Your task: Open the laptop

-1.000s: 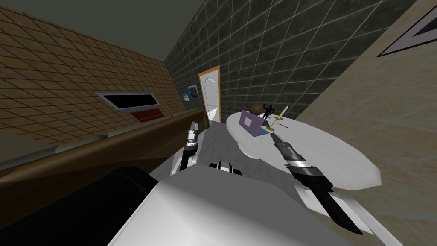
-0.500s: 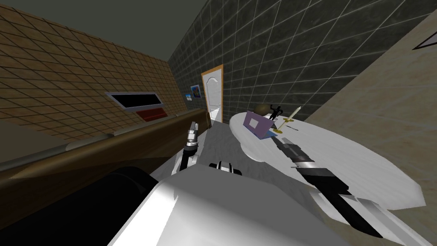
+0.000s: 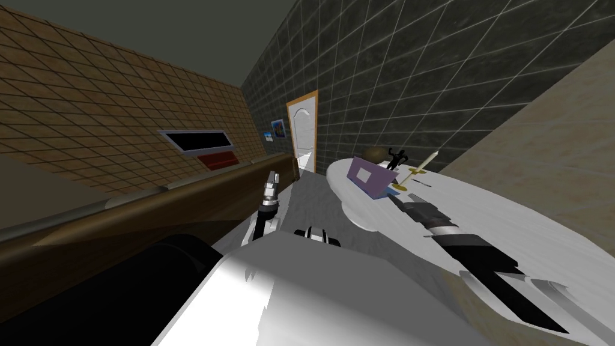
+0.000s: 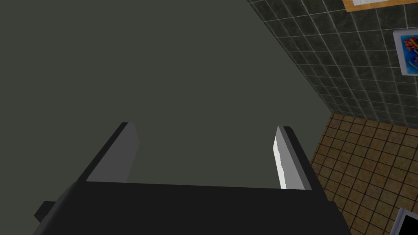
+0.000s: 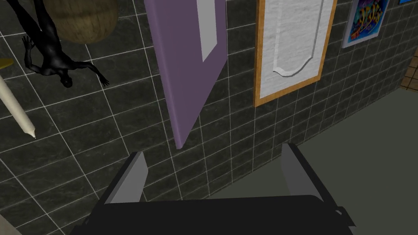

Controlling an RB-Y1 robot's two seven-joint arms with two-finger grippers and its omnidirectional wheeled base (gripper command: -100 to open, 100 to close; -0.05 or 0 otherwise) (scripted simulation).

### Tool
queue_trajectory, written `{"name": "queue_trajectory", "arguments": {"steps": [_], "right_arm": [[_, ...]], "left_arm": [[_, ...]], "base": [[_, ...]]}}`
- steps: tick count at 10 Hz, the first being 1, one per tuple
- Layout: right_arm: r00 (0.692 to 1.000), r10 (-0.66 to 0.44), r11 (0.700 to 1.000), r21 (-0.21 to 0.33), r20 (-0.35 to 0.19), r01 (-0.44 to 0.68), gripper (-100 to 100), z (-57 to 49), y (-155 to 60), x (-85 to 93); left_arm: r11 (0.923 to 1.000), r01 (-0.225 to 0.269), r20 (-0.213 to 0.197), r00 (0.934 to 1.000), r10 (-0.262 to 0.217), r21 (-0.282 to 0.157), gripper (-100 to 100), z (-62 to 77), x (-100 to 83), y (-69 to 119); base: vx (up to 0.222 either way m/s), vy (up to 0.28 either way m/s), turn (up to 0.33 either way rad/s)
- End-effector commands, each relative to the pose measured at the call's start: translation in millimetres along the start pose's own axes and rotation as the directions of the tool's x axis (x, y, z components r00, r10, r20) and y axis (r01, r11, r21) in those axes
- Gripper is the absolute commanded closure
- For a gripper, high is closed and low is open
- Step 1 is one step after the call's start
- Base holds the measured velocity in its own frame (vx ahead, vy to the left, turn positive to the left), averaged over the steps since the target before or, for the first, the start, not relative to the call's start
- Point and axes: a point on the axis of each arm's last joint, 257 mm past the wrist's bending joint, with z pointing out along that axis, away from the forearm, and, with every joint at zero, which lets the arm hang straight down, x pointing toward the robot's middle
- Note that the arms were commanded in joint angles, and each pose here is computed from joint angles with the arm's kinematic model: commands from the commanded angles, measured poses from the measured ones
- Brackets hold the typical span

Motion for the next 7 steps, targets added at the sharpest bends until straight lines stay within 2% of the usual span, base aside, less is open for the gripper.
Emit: {"name": "queue_trajectory", "arguments": {"steps": [1,3,7], "right_arm": [[0.981,-0.183,0.982,0.036,-0.071,0.186,-100,-2.8,-37.2,1.2],[0.943,-0.310,0.946,0.055,-0.122,0.319,-100,-3.6,-66.2,-2.7],[0.828,-0.522,0.837,0.062,-0.203,0.543,-100,-2.0,-113.4,-22.1]], "left_arm": [[1.0000,0.000,0.000,1.0000,0.000,0.000,0,0.0,0.0,0.0],[1.0000,0.000,0.000,1.0000,0.000,0.000,0,0.0,0.0,0.0],[1.0000,0.000,0.000,1.0000,0.000,0.000,0,0.0,0.0,0.0]], "base": [[0.044,0.095,0.082],[0.041,0.087,0.061],[0.034,0.078,0.064]]}}
